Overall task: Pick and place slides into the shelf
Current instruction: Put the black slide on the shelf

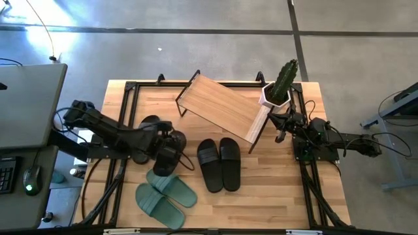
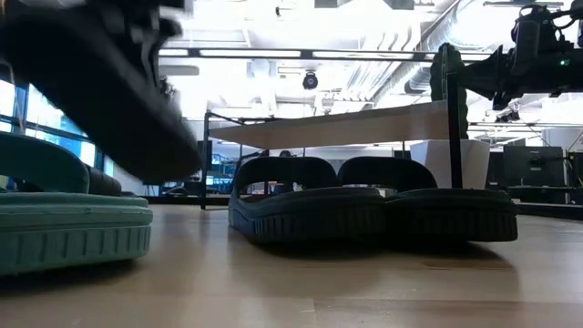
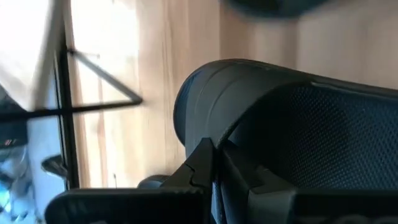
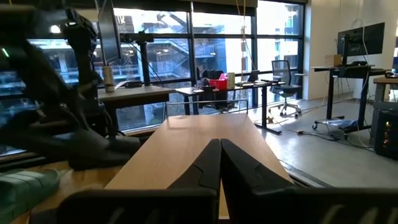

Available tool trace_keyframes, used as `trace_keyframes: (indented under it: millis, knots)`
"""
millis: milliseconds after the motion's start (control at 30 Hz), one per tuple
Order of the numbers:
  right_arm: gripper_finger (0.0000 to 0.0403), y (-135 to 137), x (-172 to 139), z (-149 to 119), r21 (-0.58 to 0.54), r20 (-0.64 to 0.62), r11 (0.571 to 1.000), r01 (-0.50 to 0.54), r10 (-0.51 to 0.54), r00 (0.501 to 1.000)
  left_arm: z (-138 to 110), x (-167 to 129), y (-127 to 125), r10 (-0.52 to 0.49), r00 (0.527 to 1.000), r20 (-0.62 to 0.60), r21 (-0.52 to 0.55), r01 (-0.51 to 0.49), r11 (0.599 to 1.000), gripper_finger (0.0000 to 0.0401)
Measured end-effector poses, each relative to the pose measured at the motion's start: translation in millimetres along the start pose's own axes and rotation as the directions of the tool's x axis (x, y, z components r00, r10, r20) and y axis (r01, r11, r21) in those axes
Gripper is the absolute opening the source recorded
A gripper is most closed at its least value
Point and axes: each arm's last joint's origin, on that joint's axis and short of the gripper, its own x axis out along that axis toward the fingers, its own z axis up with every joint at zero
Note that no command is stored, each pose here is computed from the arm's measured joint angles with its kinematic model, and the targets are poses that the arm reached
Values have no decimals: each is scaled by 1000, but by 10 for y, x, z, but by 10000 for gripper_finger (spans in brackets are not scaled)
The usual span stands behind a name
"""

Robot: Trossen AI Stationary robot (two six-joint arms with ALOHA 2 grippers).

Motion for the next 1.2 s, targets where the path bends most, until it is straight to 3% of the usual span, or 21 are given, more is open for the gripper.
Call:
trace_keyframes:
  millis: [167, 300, 467, 633, 767, 867, 1200]
  knots:
    - [0, 0, 0, -5, -1, -4, 1000, 0, 0, 1000, 149, -584, 125, -36, 991, 129, 3, 36, 999, 1]
    - [0, 0, 0, -7, 0, -6, 1000, -1, 1, 1000, 267, -1067, 296, -6, 951, 308, -29, 16, 999, 1]
    - [0, 0, 0, -6, -2, -6, 1000, 0, 0, 1000, 370, -1560, 612, 155, 851, 503, -122, -108, 987, 0]
    - [0, 0, 0, -7, -2, -6, 1000, -1, 1, 1000, 487, -1848, 921, 337, 729, 596, -185, -283, 941, 0]
    - [0, 0, 0, -5, 0, -5, 1000, -1, 1, 1000, 643, -1847, 1155, 379, 672, 636, -188, -341, 921, 0]
    - [0, 0, 0, -6, 1, -5, 1000, -2, 2, 1000, 759, -1731, 1345, 369, 664, 651, -150, -364, 919, 0]
    - [0, -19, -1, 18, 40, 18, 997, 62, -63, 998, 1102, -834, 1958, 308, 789, 531, -49, -335, 941, 0]
